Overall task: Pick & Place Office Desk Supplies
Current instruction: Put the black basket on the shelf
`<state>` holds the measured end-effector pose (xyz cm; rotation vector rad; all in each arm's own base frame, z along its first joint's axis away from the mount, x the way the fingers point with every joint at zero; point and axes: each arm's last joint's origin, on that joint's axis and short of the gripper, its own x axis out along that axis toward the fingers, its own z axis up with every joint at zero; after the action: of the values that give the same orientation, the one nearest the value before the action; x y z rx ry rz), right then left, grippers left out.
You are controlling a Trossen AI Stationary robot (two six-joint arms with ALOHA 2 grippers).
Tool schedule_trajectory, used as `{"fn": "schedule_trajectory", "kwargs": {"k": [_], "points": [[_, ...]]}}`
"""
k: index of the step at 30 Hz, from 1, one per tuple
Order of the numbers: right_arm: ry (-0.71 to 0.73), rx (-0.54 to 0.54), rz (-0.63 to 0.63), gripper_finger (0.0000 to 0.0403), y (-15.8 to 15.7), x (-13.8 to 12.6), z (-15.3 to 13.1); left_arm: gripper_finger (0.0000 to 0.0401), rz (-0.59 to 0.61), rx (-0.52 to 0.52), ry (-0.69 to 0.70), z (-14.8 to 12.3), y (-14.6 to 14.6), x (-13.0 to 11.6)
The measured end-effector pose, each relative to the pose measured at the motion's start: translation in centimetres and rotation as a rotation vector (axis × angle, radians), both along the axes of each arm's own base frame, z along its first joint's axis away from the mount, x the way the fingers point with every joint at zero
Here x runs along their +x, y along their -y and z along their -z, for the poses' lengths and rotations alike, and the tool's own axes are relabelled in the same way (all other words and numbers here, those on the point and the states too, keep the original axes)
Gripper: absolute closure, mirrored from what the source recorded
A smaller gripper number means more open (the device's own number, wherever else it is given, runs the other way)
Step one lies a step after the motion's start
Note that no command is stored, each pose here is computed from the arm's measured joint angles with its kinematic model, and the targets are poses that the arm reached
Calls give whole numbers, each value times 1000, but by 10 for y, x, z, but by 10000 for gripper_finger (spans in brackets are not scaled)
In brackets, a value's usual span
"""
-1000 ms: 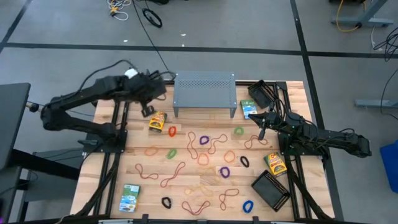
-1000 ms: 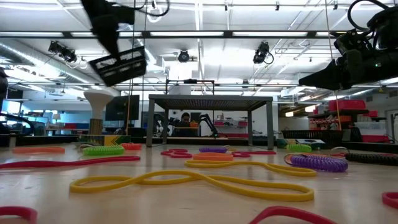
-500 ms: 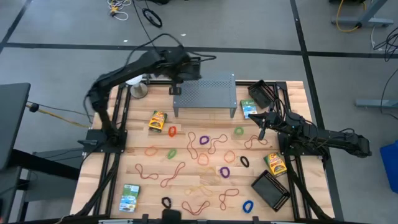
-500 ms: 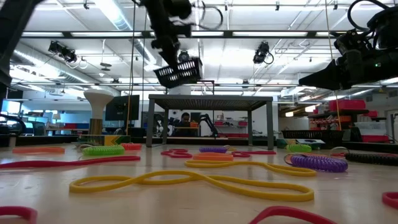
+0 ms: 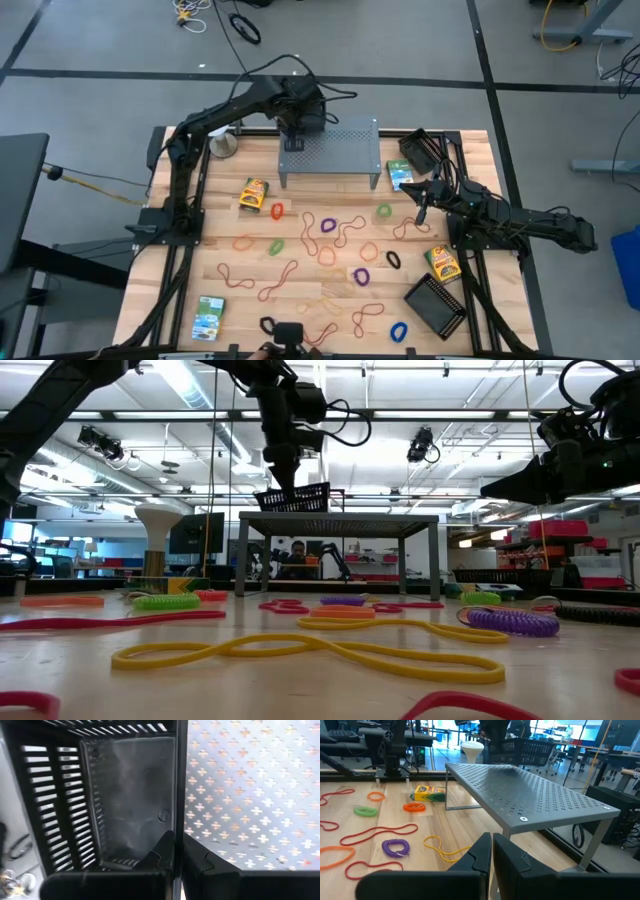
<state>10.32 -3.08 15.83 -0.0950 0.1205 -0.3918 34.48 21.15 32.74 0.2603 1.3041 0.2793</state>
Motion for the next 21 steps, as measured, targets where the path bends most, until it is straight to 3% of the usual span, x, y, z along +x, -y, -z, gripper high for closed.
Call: {"fn": "schedule_trajectory", "kwargs": {"k": [21], "points": [[0, 0, 0, 375, 0, 0, 0, 387, -56, -21, 9, 6, -1, 2]]}}
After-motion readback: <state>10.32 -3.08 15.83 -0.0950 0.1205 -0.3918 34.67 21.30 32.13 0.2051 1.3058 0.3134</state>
